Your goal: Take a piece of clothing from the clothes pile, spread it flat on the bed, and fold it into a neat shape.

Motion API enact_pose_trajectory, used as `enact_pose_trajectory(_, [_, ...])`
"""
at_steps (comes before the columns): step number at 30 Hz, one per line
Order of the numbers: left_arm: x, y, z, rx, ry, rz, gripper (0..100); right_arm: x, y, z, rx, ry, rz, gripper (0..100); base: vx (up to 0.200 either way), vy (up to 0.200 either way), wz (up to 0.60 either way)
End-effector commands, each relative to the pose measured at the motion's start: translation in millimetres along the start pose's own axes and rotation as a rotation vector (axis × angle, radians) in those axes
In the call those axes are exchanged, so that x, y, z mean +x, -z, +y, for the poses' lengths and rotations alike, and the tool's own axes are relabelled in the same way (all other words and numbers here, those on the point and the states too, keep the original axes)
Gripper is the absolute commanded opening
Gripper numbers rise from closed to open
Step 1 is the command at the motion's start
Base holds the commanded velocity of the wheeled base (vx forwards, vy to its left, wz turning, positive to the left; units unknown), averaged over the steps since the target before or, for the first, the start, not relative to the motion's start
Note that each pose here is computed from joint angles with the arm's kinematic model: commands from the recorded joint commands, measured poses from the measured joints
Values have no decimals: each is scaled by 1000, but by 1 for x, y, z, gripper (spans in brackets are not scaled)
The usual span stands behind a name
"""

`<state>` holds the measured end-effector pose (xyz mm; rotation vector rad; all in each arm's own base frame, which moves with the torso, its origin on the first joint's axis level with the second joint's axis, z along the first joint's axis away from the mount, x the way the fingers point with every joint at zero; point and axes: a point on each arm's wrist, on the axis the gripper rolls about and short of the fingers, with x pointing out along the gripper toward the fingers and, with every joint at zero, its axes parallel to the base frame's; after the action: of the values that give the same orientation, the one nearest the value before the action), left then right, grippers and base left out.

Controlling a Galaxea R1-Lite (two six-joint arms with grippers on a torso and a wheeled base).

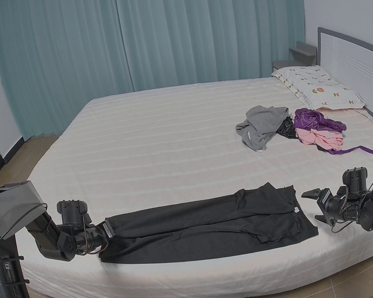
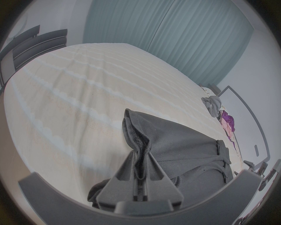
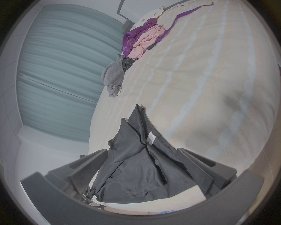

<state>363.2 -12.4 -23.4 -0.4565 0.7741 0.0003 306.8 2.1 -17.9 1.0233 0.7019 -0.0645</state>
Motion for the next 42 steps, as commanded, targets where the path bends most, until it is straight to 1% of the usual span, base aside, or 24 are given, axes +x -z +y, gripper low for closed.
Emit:
enact_pose_trajectory(1, [-1,-2,-4,-6,10,-9,0,0,0,1,9,-3,0,100,0,0,0])
enact_pose_trajectory(5, [0,-4,-11,-20,25,-19,0,0,0,1,12,-4,0,100,0,-200,0])
enact_pose_trajectory(10, [-2,-6,-15,-15,30,-31,0,0,0,1,12,-4,0,100,0,-200,0])
enact_pose_trajectory(14, [-8,-13,-21,-30,46,-56,0,0,0,2,11,-6,1,100,0,-200,0])
enact_pose_trajectory(19, [-20,-19,-37,-49,73,-85,0,0,1,2,10,-7,2,100,0,-200,0])
enact_pose_trajectory(23, [-22,-18,-45,-38,72,-97,0,1,1,2,9,-7,3,100,0,-200,0])
enact_pose_trajectory(24, [-25,-18,-53,-25,77,-107,0,0,2,2,9,-5,4,100,0,-200,0])
enact_pose_trajectory(26, [-25,-18,-57,-21,81,-109,0,0,2,2,9,-5,4,100,0,-200,0])
enact_pose_trajectory(30, [-26,-24,-73,-9,64,-122,0,0,2,2,9,-5,4,100,0,-200,0])
enact_pose_trajectory(34, [-29,-25,-88,5,69,-99,0,1,2,2,9,-4,5,100,0,-200,0])
enact_pose_trajectory(39, [-30,-28,-112,-23,96,-78,0,1,2,2,9,-5,4,100,0,-200,0])
enact_pose_trajectory(42, [-29,-27,-124,-8,101,-51,0,1,2,2,9,-4,5,100,0,-200,0])
